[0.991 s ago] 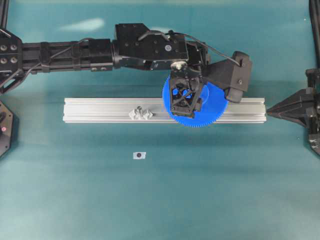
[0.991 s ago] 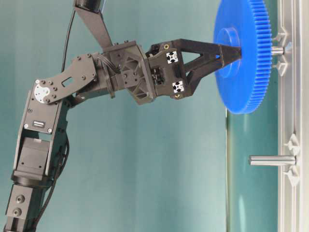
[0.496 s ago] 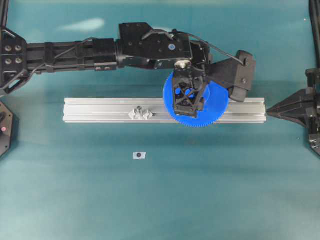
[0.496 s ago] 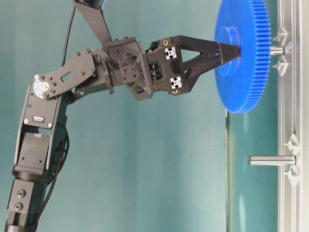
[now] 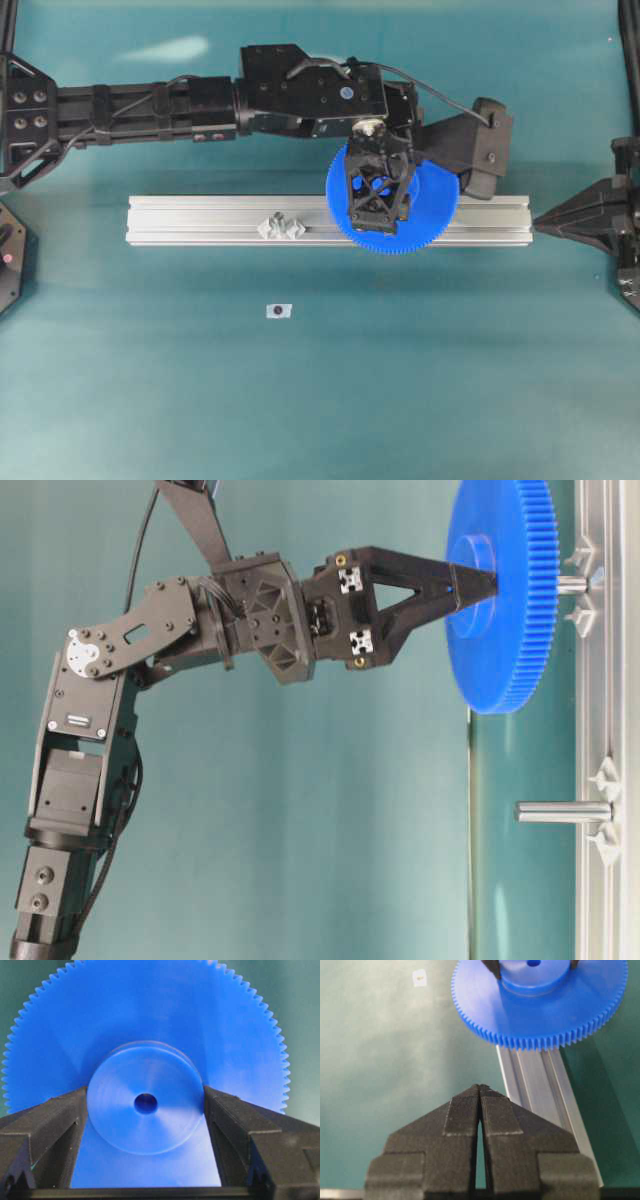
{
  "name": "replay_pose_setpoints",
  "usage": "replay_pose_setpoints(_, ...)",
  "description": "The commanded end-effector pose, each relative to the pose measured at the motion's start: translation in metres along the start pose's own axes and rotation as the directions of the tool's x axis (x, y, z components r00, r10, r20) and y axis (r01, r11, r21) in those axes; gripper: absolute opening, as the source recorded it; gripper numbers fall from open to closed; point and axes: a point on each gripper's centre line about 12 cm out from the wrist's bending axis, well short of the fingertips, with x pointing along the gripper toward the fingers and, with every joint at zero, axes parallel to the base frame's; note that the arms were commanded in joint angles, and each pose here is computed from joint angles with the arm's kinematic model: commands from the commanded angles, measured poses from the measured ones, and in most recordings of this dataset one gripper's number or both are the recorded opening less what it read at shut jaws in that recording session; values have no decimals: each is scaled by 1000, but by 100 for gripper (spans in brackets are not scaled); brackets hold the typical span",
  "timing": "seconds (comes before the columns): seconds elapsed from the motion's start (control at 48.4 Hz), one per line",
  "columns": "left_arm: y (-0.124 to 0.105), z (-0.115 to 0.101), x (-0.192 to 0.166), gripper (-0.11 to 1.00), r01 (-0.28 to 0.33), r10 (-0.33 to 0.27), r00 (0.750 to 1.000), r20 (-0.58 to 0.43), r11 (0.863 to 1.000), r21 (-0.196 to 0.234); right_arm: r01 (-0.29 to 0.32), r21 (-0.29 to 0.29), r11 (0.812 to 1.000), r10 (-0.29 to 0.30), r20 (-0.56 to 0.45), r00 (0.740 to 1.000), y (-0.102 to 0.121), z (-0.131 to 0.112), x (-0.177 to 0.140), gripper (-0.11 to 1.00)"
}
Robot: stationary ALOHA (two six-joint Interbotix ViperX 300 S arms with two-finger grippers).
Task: Insert the large gear onto the shaft.
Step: 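Open the left gripper and lift it off the seated gear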
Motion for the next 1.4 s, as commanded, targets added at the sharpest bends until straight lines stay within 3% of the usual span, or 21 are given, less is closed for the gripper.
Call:
replay_pose_setpoints(0.0,6,11,-25,83,-29,29,997,68,1000,-5,-1,16,1000,0,11,1000,1,4,0,5)
replay_pose_setpoints(0.103,5,11,-21,88,-26,26,998,64,1000,-4,-2,20,1000,2,9,1000,1,4,0,5)
replay_pose_setpoints(0.723,-7,36,-56,88,-40,37,988,151,999,19,-2,21,1000,2,17,1000,1,5,-1,5)
replay_pose_setpoints(1.384,-9,29,-46,88,-19,19,997,81,1000,3,-3,22,1000,2,17,1000,1,5,-1,5)
